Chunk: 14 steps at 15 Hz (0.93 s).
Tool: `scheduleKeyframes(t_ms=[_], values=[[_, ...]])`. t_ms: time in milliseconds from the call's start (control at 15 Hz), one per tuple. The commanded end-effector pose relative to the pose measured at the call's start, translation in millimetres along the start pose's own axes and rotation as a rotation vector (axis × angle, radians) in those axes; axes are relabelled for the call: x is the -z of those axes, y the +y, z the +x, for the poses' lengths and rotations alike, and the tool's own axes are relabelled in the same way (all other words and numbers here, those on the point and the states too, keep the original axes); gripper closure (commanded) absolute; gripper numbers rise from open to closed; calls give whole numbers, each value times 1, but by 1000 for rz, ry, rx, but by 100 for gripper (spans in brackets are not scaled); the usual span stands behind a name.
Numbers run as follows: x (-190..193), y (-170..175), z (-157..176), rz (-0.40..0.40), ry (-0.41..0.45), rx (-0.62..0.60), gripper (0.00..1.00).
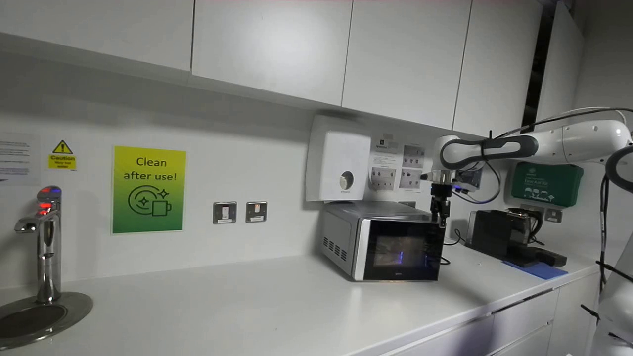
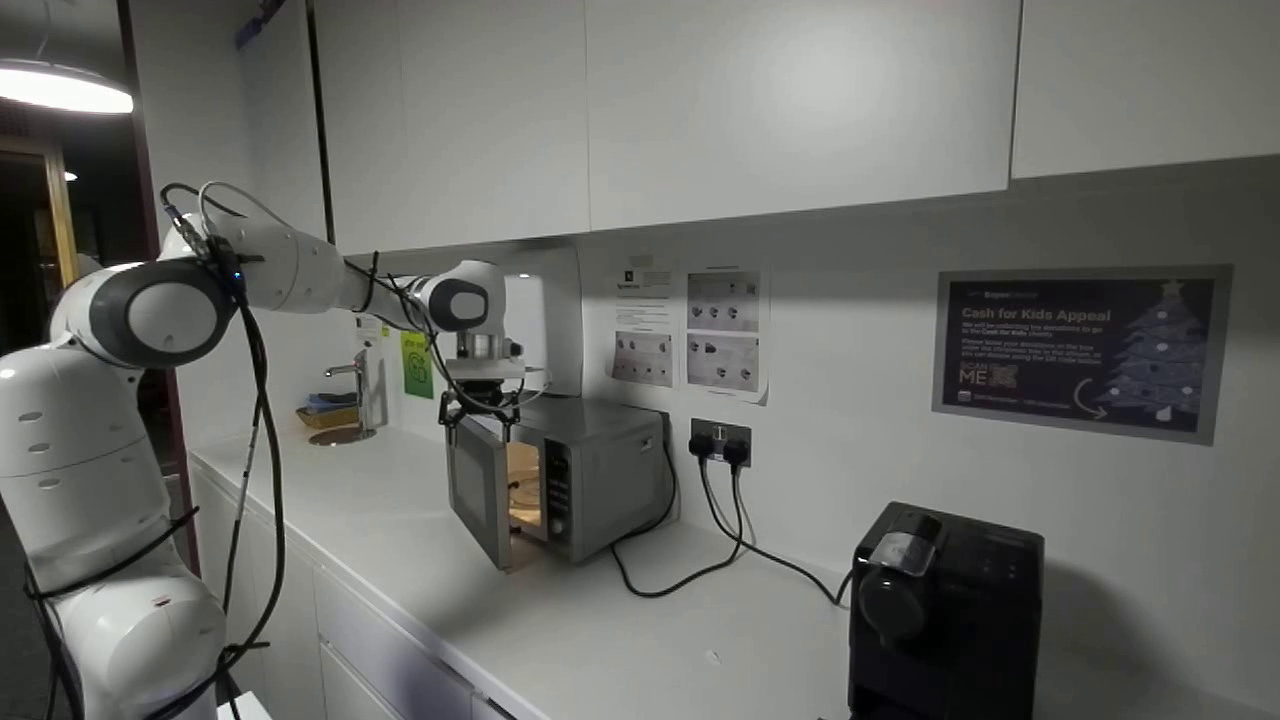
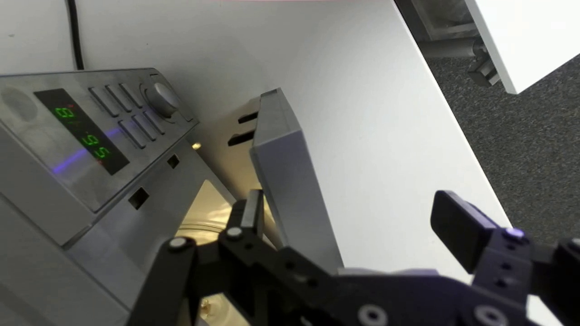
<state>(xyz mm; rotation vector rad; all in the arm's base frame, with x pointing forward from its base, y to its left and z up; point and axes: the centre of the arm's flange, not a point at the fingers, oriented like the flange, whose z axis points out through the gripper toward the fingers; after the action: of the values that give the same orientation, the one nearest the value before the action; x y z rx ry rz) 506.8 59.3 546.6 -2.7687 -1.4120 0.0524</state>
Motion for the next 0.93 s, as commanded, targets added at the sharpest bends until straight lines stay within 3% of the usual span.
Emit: scheduleKeyframes(t_ms=[0, 867], values=[[5, -13, -6, 11, 13, -41, 0], [3, -19, 0, 23, 30, -150, 0]])
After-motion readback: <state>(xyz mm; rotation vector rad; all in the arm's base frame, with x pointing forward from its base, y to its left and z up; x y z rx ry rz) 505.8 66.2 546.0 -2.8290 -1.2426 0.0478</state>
